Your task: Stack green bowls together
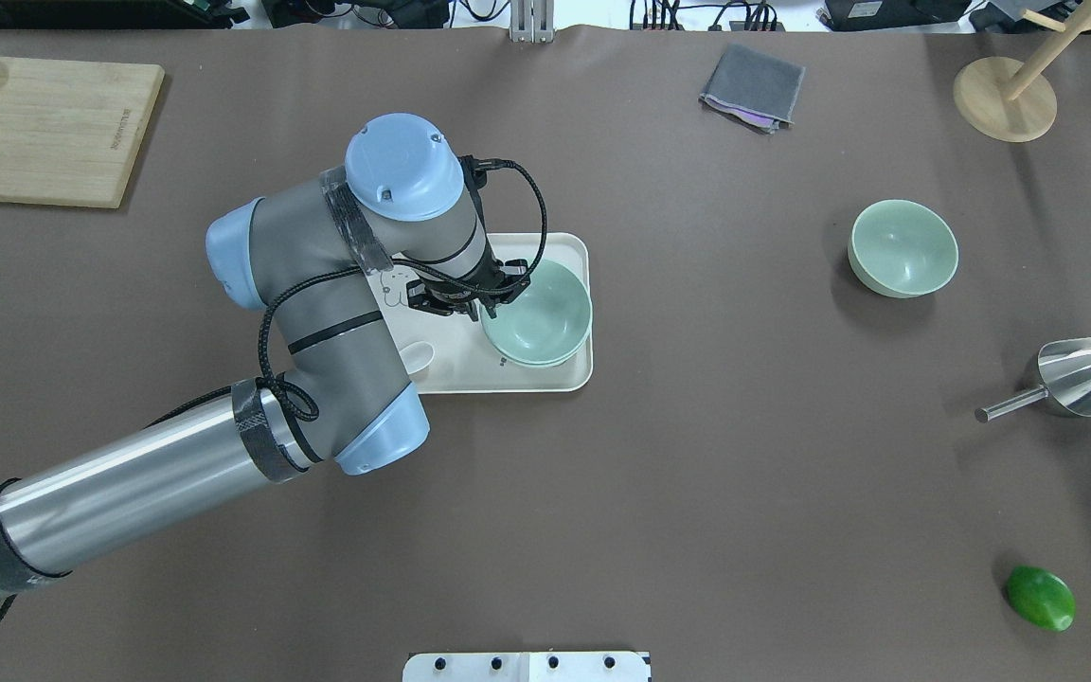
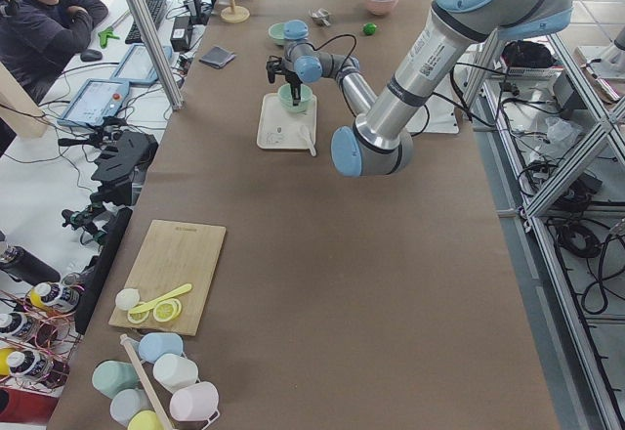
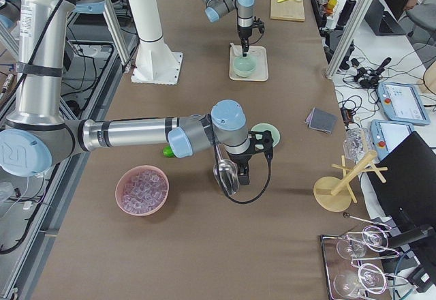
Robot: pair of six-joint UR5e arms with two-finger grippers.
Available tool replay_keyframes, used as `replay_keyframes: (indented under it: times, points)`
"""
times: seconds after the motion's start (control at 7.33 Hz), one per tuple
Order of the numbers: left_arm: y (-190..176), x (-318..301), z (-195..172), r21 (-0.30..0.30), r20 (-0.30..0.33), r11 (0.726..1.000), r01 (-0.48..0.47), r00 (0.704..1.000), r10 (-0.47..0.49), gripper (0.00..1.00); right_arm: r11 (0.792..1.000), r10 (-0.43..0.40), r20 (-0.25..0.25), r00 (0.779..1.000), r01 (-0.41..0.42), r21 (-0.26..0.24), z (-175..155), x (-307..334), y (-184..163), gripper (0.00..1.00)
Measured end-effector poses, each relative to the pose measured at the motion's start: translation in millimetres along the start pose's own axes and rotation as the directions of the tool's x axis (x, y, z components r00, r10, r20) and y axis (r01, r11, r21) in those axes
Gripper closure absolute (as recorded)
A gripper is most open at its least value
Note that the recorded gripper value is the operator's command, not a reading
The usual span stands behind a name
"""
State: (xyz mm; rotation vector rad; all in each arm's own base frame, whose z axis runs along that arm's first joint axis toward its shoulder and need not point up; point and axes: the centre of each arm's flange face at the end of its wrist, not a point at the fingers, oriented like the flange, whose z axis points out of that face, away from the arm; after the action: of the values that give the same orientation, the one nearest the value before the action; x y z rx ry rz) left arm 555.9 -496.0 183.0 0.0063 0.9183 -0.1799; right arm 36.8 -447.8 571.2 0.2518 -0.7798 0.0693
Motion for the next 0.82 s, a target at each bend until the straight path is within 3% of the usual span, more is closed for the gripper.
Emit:
replay_keyframes:
  times: [0.41,0.82]
  points:
    - [-23.7,-13.2,-24.6,0.015,-0.015,1.0,-0.022,1.0,0.022,0.01,1.0,-0.007,0.006,1.0,0.007,0.007,-1.7,-7.1,-7.5,0.0]
    - [-68.6,-140.9,-61.5,0.013,0.006,0.978,-0.208,0.978,0.208,0.01,0.998,0.053,0.037,0.998,-0.054,0.014,1.4,-57.1,-42.8,0.01]
